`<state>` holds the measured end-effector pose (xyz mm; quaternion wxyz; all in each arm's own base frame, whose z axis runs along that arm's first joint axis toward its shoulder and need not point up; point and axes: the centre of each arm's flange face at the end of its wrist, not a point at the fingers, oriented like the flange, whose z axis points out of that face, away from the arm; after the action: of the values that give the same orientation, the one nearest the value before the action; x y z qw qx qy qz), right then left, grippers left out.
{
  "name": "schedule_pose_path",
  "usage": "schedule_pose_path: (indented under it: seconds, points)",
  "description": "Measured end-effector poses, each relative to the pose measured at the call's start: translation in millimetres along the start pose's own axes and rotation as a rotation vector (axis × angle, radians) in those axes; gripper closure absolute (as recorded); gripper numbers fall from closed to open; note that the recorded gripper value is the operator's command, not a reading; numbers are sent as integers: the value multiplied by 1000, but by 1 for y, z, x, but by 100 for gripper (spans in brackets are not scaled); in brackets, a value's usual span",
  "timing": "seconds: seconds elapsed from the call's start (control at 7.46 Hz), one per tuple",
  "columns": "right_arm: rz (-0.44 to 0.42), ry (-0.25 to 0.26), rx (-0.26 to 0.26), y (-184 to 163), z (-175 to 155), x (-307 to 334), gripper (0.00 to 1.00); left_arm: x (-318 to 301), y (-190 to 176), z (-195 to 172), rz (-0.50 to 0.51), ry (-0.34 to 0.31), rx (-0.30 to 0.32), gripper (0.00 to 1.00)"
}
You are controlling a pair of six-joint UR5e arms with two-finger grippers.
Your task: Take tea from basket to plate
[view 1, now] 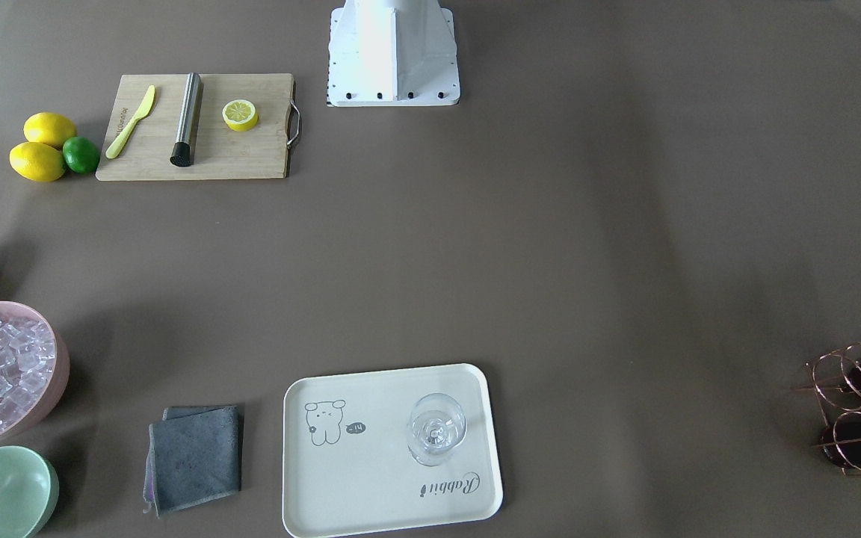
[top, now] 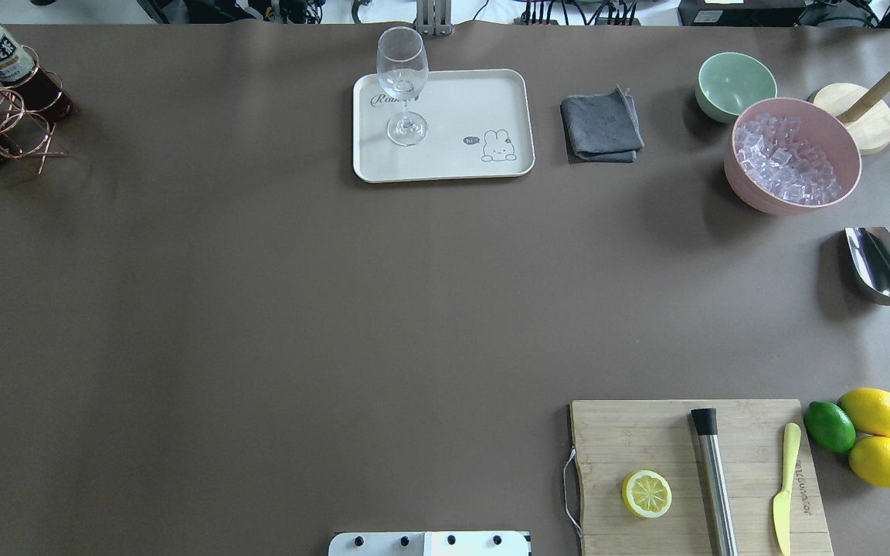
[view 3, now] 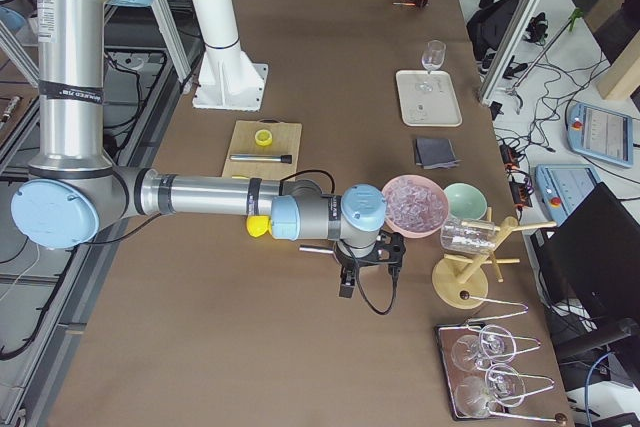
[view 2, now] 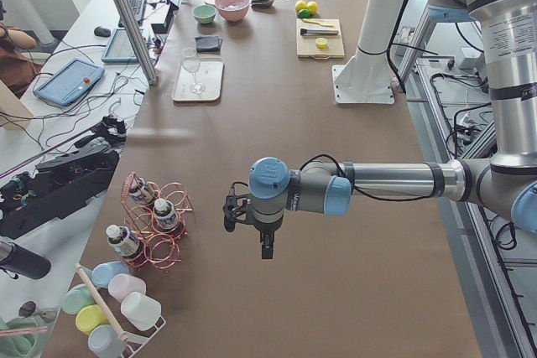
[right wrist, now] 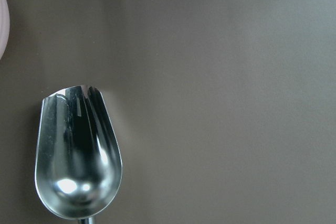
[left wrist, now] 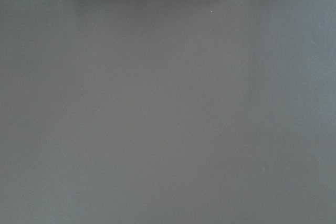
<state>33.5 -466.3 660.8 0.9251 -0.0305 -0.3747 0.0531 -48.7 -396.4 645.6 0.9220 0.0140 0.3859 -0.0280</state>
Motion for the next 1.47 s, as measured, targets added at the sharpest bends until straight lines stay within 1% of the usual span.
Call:
schedule_pose_path:
  seconds: [0.54,0.94,1.21,1.47]
  points:
    - [-11,-4,-1,-3,1,-7,0,2,-2,-2,4,1,4,2]
    - [-26,-4,8,-3,-3,-15,0,3,-2,-2,3,4,4,2]
    - [-78,-7,15,-4,-7,-38,0,1,-2,0,2,5,1,2]
    - [-187,-17,17,-10,-7,-91,0,0,-2,1,1,4,-1,2]
